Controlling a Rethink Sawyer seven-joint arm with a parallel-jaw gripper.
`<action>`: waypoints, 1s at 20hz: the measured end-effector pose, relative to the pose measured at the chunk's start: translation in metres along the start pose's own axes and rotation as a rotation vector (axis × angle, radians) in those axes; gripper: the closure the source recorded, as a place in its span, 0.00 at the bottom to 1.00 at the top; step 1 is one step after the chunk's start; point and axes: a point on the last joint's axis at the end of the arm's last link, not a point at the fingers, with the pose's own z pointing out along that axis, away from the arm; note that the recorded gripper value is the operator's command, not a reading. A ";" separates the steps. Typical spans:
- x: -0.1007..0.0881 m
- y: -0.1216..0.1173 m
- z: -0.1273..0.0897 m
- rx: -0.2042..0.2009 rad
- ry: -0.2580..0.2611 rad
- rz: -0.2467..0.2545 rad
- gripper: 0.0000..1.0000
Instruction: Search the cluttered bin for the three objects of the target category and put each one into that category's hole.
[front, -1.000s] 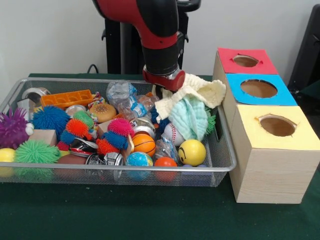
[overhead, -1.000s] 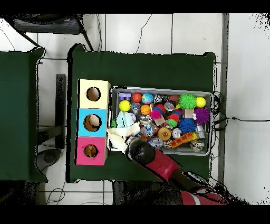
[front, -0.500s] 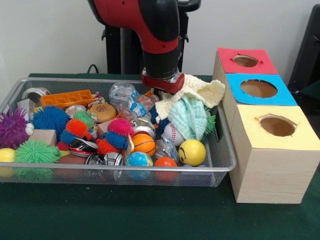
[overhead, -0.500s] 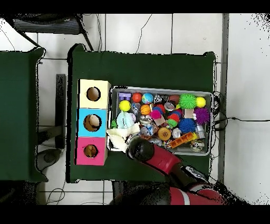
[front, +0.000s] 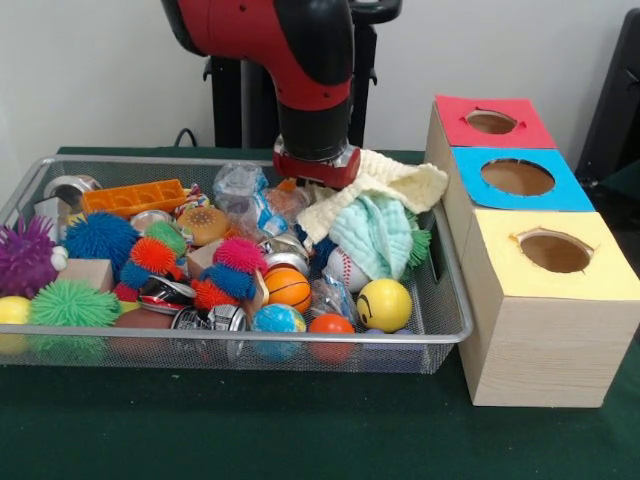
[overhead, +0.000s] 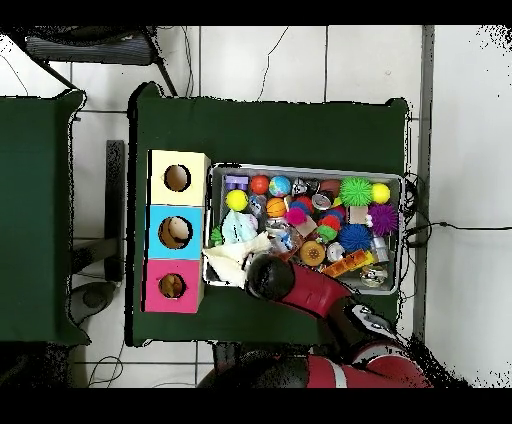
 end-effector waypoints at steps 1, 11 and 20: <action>-0.001 -0.001 0.000 0.004 -0.005 -0.017 0.00; -0.010 -0.014 0.000 0.047 -0.042 -0.112 0.00; -0.024 -0.022 -0.004 0.091 -0.054 -0.154 0.00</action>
